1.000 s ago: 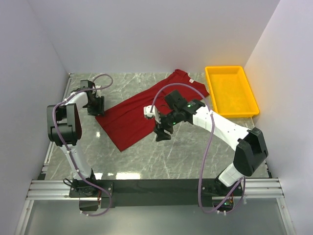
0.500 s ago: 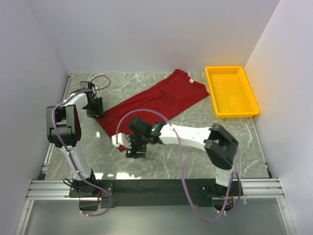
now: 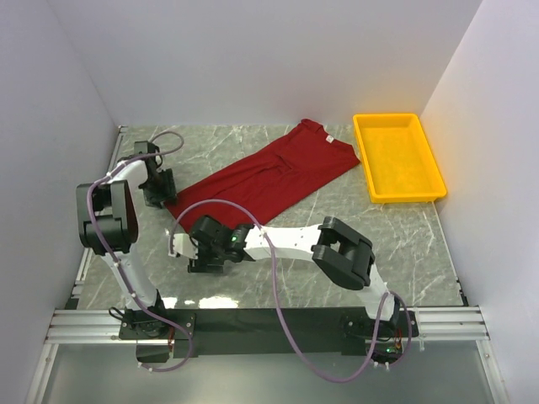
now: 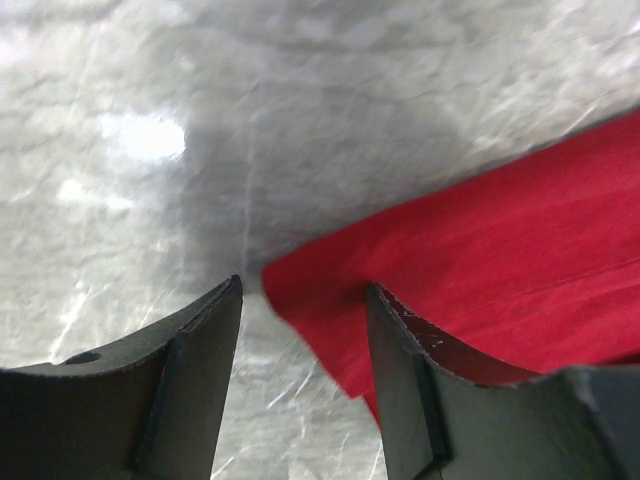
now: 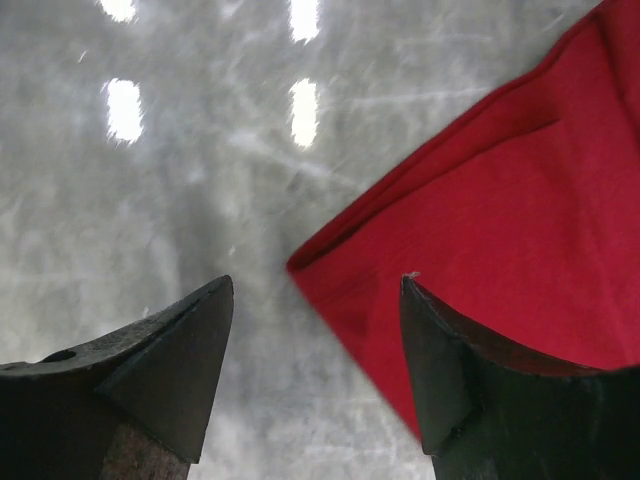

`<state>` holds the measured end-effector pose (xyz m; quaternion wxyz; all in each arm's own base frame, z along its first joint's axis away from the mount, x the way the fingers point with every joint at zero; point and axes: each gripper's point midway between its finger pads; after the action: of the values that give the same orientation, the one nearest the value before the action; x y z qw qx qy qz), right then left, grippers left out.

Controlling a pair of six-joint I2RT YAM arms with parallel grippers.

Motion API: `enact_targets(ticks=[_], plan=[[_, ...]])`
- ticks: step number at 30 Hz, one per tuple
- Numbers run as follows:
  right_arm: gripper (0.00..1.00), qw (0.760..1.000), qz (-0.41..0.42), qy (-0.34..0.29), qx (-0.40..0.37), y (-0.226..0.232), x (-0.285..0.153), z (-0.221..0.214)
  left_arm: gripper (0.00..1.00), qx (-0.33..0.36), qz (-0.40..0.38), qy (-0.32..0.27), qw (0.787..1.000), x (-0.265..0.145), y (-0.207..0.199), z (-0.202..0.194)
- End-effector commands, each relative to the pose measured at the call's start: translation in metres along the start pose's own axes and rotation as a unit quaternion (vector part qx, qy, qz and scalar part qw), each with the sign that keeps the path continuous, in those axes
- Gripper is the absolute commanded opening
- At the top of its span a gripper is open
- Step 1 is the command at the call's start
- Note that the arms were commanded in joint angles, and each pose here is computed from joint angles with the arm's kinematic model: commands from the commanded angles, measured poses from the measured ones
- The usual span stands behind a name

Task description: Fold and stack the t-shirts

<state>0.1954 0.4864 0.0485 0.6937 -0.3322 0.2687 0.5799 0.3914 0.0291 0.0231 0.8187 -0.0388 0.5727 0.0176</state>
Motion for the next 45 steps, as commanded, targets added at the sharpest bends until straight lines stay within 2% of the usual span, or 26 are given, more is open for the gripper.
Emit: enact_targets(ticks=[1,9,21,33,40,45], plan=[[0.73,0.999,-0.032,-0.032,0.006,-0.013,0.006,0.028,0.58,-0.024,0.007,-0.016,1.0,-0.025,0.008,0.004],[0.68,1.0,-0.025,0.004,0.011,-0.01,0.026,0.014,0.57,-0.051,-0.012,-0.03,0.998,-0.037,0.017,0.003],[0.63,0.998,-0.028,0.037,0.034,-0.008,0.027,-0.008,0.56,-0.081,-0.039,-0.036,0.995,-0.043,0.014,0.005],[0.6,0.997,-0.018,0.06,0.044,-0.007,0.022,-0.028,0.53,-0.087,-0.044,-0.011,0.995,-0.027,0.012,-0.003],[0.59,0.997,-0.014,0.056,0.052,-0.009,0.016,-0.028,0.45,-0.095,-0.05,-0.003,0.994,-0.015,0.011,-0.001],[0.59,0.997,-0.001,0.048,0.057,-0.01,0.011,-0.026,0.45,-0.101,-0.054,0.013,0.993,-0.001,0.009,-0.012]])
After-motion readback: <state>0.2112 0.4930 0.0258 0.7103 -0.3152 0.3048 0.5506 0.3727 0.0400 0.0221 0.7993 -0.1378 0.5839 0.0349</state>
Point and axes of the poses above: each gripper's point midway between its finger pads, its own x axis out along the fingers, its own y axis along the line the jaws close on, z = x × y, and after that the axes turned 10 degrees about x, right-handed
